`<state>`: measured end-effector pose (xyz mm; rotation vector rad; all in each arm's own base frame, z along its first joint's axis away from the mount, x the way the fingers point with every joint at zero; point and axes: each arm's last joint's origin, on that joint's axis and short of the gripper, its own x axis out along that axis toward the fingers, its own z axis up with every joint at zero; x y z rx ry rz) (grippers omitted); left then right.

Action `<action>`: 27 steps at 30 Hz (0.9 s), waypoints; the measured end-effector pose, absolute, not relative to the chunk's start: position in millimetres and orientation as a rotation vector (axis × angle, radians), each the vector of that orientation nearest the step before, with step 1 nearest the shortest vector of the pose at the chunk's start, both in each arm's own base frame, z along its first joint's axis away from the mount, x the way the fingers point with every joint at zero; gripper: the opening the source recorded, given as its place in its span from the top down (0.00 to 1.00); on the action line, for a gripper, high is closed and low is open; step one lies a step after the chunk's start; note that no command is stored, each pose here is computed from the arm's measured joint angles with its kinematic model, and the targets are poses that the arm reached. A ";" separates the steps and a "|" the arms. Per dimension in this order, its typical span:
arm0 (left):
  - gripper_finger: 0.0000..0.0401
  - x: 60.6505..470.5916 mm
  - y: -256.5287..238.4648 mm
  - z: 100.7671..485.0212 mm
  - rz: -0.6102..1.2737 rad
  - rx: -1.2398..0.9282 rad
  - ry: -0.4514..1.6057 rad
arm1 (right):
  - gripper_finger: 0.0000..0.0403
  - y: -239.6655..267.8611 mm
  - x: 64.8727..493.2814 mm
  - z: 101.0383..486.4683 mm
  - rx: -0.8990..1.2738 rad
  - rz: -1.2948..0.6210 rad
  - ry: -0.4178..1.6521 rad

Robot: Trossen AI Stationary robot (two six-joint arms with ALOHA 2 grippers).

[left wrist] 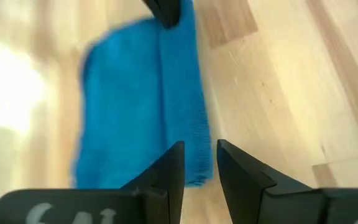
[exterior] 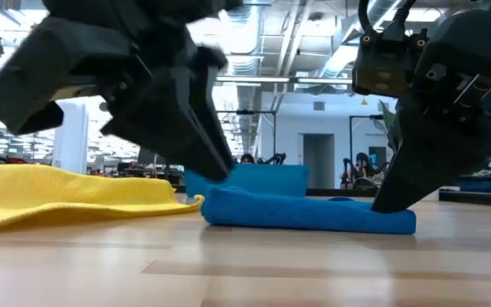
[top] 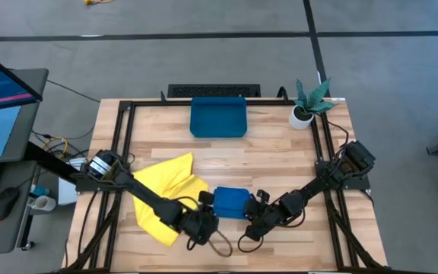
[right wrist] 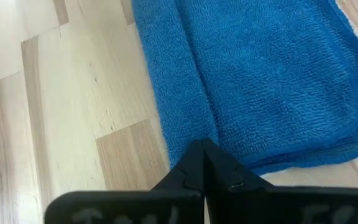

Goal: Roll microfiber towels into tight, uniform cylinder then place into a basket
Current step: Roll the blue microfiber cloth

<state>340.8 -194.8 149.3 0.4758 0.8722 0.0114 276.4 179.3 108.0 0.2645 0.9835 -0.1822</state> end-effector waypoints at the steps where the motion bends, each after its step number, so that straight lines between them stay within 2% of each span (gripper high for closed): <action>1: 0.79 338.1 -199.0 151.2 0.032 0.528 0.849 | 0.96 179.3 276.4 107.9 0.265 -0.182 0.983; 6: 0.79 325.6 -215.8 161.6 0.131 0.722 0.752 | 0.95 179.3 276.4 107.9 0.266 -0.181 0.982; 13: 0.77 325.2 -218.4 160.4 0.032 0.697 0.779 | 0.96 179.5 276.5 107.7 0.268 -0.179 0.979; 22: 0.56 339.1 -205.1 140.8 -0.028 0.622 0.856 | 0.96 179.9 276.3 107.7 0.269 -0.176 0.980; 27: 0.53 343.4 -203.9 127.5 -0.031 0.633 0.874 | 0.96 180.5 276.1 107.9 0.268 -0.175 0.980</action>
